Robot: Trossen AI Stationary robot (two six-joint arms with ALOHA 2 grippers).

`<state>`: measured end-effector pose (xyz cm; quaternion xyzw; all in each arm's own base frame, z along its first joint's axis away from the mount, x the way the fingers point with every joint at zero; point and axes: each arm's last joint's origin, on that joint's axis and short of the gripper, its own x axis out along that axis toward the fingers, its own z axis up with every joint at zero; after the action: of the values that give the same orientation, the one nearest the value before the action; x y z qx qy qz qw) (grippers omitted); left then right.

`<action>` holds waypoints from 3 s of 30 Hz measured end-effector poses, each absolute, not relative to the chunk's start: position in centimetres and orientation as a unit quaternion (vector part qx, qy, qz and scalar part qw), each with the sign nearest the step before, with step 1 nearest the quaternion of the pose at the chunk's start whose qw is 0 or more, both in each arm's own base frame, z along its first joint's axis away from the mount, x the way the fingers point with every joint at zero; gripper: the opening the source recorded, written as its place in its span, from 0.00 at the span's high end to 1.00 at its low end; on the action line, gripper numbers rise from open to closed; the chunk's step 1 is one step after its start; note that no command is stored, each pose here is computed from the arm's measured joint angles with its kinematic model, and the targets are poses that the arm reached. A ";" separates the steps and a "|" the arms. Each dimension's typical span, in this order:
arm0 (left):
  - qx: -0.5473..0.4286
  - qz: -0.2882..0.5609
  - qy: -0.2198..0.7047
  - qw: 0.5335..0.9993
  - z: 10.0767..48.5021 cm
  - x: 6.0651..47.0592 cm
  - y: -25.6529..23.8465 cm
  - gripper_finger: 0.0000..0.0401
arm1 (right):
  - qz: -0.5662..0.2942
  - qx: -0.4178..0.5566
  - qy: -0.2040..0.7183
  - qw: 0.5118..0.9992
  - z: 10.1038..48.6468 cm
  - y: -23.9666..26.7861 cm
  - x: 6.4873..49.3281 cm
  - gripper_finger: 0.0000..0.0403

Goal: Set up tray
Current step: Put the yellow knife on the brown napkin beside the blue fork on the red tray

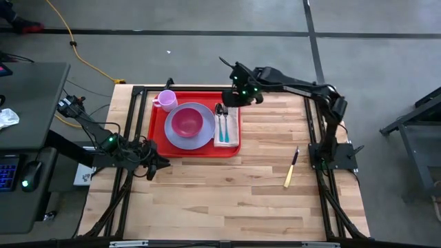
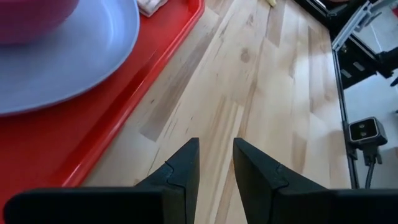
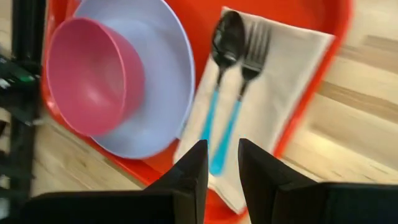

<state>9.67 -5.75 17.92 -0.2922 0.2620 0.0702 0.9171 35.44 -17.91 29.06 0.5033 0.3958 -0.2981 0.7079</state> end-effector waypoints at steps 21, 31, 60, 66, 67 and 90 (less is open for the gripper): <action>-0.223 0.028 0.185 0.957 19.6 9.0 -5.0 0.68 | -0.360 0.397 0.451 0.714 37.1 -5.3 28.7 0.83; -0.204 0.011 0.166 0.965 19.8 7.0 -3.5 0.68 | -0.449 0.405 0.462 0.649 37.1 -0.3 26.6 0.83; -0.227 -0.013 0.168 0.959 19.2 5.9 -2.8 0.68 | -0.524 0.503 0.538 0.427 24.8 6.6 25.1 0.83; -0.232 -0.014 0.169 0.958 19.2 5.9 -2.8 0.68 | -0.539 0.498 0.564 0.378 21.8 6.5 23.9 0.83; -0.232 -0.014 0.169 0.958 19.2 5.9 -2.8 0.68 | -0.544 0.497 0.567 0.368 21.4 6.5 23.6 0.83; -0.251 -0.008 0.176 0.952 19.1 5.8 -2.8 0.68 | -0.566 0.500 0.561 0.338 15.6 5.3 21.1 0.83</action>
<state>5.85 -2.77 19.07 -0.2513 0.1761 -0.0075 0.9517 21.06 5.31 15.58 0.5004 0.5609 -0.5664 0.3379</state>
